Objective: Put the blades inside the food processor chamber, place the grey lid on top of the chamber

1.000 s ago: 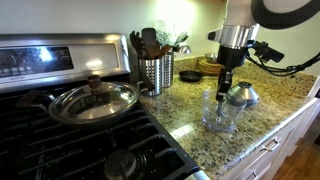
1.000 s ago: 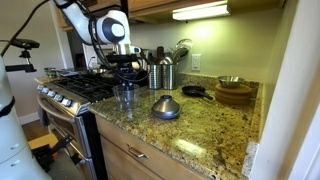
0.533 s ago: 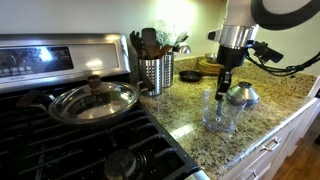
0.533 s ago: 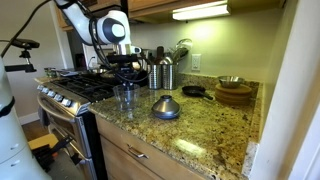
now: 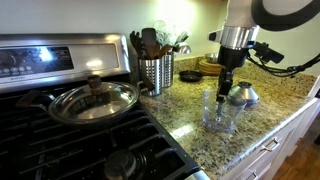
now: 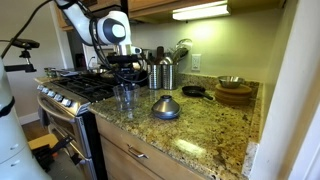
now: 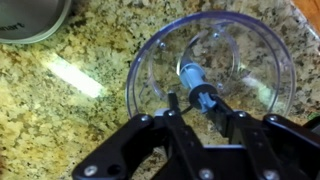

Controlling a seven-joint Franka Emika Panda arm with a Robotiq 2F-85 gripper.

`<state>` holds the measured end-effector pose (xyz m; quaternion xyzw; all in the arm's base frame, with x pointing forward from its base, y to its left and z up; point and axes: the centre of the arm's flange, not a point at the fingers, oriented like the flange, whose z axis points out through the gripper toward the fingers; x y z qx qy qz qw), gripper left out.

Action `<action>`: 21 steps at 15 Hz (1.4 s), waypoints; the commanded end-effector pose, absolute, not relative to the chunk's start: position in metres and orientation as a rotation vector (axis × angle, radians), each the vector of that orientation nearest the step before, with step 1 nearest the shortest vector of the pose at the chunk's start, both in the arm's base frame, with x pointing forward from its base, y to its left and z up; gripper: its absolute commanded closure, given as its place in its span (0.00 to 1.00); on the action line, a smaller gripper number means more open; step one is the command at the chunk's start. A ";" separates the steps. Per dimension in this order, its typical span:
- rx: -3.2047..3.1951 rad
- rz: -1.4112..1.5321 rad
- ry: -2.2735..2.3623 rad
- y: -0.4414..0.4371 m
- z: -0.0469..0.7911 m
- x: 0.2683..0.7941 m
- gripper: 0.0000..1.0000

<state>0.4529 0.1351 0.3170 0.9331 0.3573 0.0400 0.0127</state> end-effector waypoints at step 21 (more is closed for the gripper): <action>2.926 0.193 0.886 0.098 0.374 0.445 0.00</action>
